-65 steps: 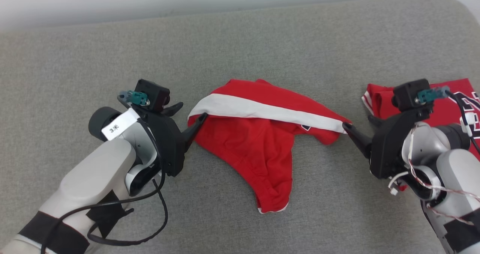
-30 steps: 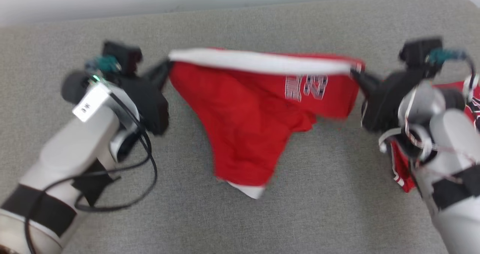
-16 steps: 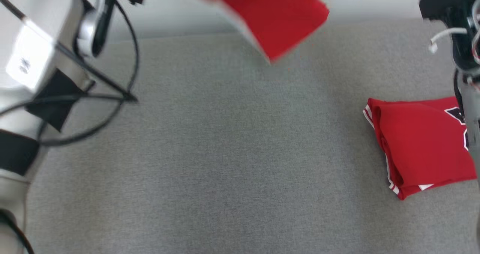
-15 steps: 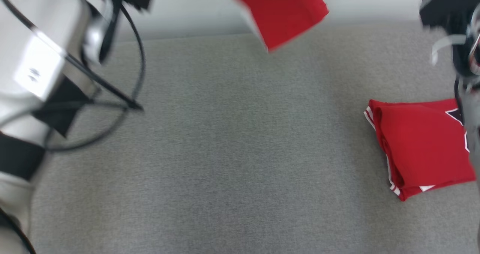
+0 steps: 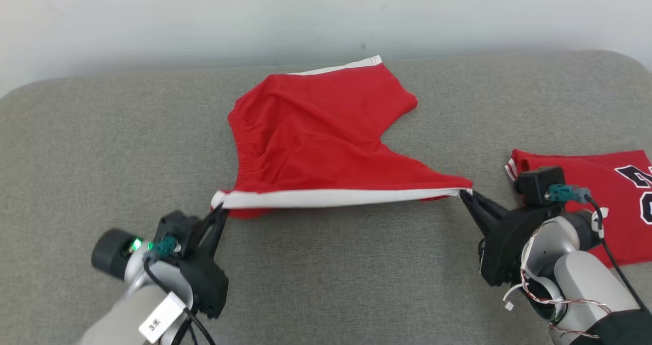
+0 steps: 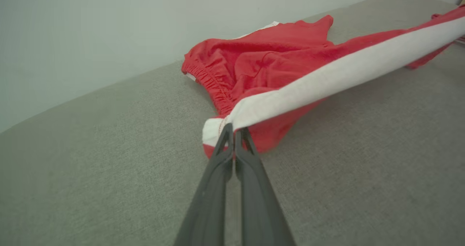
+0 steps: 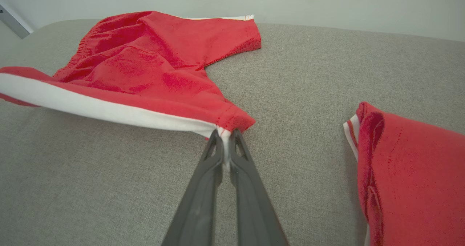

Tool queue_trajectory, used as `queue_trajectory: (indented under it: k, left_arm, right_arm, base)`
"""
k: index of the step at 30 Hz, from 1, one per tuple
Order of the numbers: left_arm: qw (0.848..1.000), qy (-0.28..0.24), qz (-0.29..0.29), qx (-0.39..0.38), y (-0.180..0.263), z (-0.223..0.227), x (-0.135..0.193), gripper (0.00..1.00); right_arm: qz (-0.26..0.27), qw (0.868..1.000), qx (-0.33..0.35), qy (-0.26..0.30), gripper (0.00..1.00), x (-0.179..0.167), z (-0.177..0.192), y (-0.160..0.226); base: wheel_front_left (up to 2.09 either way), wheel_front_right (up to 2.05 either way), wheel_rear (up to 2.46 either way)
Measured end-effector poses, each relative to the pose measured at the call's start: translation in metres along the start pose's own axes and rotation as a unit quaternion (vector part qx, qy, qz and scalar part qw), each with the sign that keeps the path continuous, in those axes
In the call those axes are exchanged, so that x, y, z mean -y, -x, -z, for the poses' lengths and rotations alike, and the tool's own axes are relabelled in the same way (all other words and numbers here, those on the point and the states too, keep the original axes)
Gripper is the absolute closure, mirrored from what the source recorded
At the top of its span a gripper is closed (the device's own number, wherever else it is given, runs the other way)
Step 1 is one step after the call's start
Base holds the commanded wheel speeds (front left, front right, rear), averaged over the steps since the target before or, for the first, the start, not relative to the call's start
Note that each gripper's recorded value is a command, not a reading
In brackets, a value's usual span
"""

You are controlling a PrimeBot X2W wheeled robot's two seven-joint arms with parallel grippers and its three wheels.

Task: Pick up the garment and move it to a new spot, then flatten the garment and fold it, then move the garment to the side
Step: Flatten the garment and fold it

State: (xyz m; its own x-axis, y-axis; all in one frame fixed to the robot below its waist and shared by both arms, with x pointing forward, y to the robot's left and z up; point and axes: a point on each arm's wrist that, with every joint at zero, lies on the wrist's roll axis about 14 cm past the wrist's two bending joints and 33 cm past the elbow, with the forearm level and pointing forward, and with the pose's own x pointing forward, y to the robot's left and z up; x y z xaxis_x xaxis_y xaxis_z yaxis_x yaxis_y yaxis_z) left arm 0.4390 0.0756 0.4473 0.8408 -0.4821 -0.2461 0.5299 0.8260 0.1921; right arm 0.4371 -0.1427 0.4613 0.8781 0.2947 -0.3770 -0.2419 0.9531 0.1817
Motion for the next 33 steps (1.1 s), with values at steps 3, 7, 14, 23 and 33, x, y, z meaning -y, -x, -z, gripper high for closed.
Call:
queue_trajectory:
  k: [3, 7, 14, 23, 33]
  left_arm:
    - [1.0, 0.017, 0.003, -0.017, 0.005, 0.014, 0.007, 1.0]
    - [0.999, 0.028, 0.006, -0.027, 0.01, 0.023, 0.016, 1.0]
    - [0.998, 0.049, -0.003, -0.049, 0.024, 0.041, 0.023, 1.0]
    - [0.992, 0.092, -0.045, -0.074, 0.042, 0.065, 0.014, 1.0]
    - [0.982, 0.142, -0.087, -0.086, 0.058, 0.081, 0.011, 1.0]
  right_arm:
    - [0.003, 1.0, -0.007, -0.007, 1.0, 0.002, 0.007, 0.004]
    - [0.009, 0.999, -0.033, -0.011, 1.0, 0.005, 0.023, 0.012]
    - [0.0, 0.995, -0.098, -0.002, 1.0, 0.002, 0.064, 0.029]
    - [-0.036, 0.992, -0.121, -0.01, 1.0, -0.021, 0.076, 0.04]
    - [-0.062, 0.987, -0.15, -0.022, 1.0, -0.037, 0.088, 0.05]
  base:
    - [0.0, 0.0, 0.0]
    - [0.0, 0.0, 0.0]
    - [0.0, 0.0, 0.0]
    - [0.0, 0.0, 0.0]
    - [0.0, 0.0, 0.0]
